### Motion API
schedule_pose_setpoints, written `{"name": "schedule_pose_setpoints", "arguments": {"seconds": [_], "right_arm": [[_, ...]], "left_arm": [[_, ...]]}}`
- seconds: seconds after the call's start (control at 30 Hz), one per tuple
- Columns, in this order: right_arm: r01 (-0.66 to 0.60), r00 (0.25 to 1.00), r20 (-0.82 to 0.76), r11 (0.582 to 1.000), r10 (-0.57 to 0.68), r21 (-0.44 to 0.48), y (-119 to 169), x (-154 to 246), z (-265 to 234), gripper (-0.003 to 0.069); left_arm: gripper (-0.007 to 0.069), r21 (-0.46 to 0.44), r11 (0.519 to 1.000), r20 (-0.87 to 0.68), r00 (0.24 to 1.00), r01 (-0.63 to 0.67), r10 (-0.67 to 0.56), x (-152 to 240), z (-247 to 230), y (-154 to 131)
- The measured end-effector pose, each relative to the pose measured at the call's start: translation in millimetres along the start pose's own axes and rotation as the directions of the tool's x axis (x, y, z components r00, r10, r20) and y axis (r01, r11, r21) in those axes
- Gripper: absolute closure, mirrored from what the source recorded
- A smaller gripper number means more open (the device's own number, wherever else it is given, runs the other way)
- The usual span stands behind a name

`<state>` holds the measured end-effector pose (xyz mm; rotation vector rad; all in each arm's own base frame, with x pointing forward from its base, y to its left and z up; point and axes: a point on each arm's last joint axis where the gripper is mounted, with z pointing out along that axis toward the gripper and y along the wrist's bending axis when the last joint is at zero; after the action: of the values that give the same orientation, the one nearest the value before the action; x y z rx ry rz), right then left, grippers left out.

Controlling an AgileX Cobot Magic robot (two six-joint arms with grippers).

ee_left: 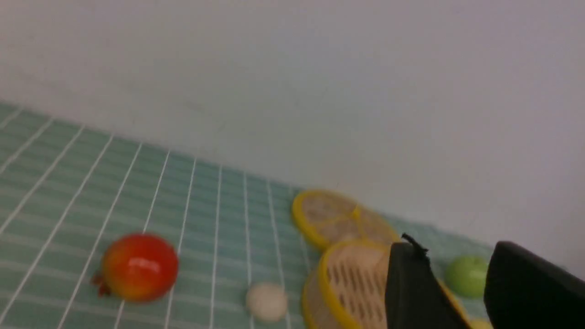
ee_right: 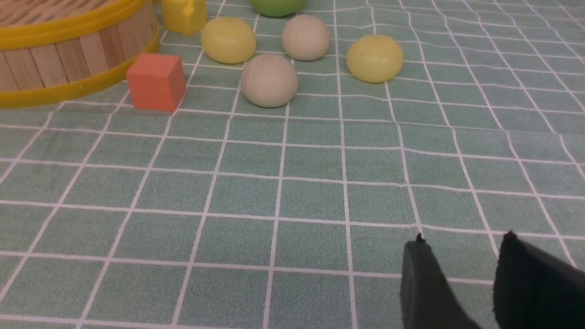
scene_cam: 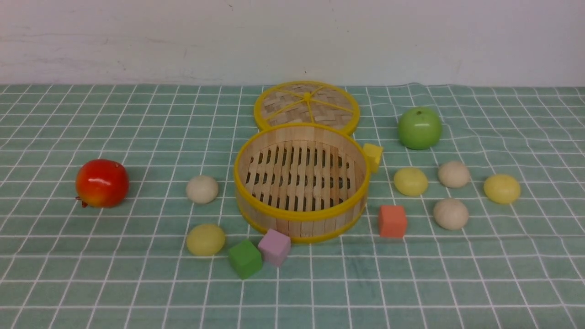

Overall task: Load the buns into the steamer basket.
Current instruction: Use the left arm to grab a steamed stuffed bun

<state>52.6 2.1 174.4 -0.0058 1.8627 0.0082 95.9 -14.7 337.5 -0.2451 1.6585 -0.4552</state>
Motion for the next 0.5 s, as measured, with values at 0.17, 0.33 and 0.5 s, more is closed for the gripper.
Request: {"name": "schedule_pose_setpoints", "arguments": {"seconds": [0.17,0.33,0.5], "right_arm": [[0.0,1.0,0.0,1.0,0.0,0.0,0.0,0.0,0.0,0.042],[0.0,1.0,0.0,1.0,0.0,0.0,0.0,0.0,0.0,0.042],[0.0,1.0,0.0,1.0,0.0,0.0,0.0,0.0,0.0,0.042]], "left_arm": [[0.0387,-0.074,0.997,-0.156,0.988,0.002,-0.013,14.6,35.2,7.4],[0.0387,-0.159,0.987,-0.322,0.944,0.017,-0.068,37.6,74.4,18.3],[0.0387,-0.246,0.968,-0.467,0.869,0.051,-0.165,49.0,115.4,21.6]]}}
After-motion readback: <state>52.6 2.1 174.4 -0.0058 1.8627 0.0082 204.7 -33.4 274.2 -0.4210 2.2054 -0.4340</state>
